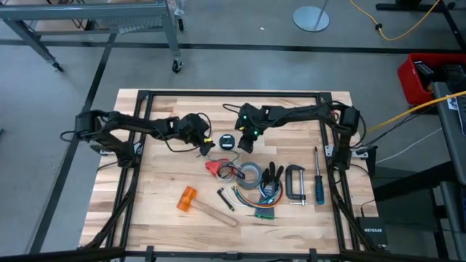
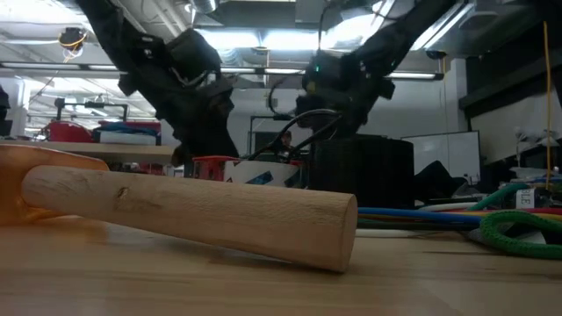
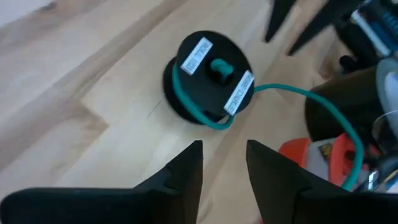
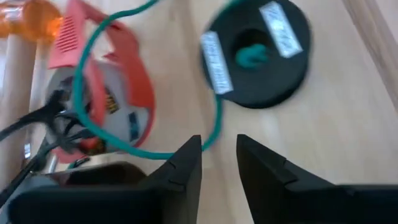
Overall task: Coil cords
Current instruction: Coil the green cable wire on the black spool
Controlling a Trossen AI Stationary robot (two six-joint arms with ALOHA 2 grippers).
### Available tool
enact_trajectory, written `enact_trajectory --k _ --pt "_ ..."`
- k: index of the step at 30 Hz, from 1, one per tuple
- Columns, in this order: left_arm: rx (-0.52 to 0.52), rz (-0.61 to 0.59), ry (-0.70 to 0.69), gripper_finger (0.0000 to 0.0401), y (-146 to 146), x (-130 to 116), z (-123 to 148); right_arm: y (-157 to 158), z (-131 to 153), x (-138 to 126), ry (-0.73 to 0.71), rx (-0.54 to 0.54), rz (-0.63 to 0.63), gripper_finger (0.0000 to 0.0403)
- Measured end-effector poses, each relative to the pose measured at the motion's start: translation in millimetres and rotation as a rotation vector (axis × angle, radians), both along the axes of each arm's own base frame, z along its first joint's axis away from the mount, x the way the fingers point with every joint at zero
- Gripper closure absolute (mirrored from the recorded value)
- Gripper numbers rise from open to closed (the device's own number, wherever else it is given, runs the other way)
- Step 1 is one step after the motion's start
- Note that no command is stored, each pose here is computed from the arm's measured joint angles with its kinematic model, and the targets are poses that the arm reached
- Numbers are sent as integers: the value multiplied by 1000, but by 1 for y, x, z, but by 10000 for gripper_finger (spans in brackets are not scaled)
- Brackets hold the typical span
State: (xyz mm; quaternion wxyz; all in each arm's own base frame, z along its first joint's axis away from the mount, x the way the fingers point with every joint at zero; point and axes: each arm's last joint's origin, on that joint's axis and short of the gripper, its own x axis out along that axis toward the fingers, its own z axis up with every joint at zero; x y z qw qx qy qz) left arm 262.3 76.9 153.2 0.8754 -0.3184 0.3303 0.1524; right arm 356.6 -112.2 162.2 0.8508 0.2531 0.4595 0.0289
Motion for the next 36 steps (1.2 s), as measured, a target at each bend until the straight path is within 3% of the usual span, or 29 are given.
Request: enact_trajectory --k 5,12,21,29,36 --pt "-56 2 -75 308 9 9 -8 -23 -10 -7 19 80 -66 313" --pt "-100 54 -105 325 19 14 -19 -46 -5 -12 -64 241 -112 322" --pt "-117 101 -114 327 29 13 -24 -50 -3 -6 -112 296 -162 322" --pt "-120 103 -149 335 30 15 -21 -52 -36 -2 -23 425 -204 322" --pt "-117 101 -149 336 30 15 -21 -54 -39 6 -95 482 -187 322"
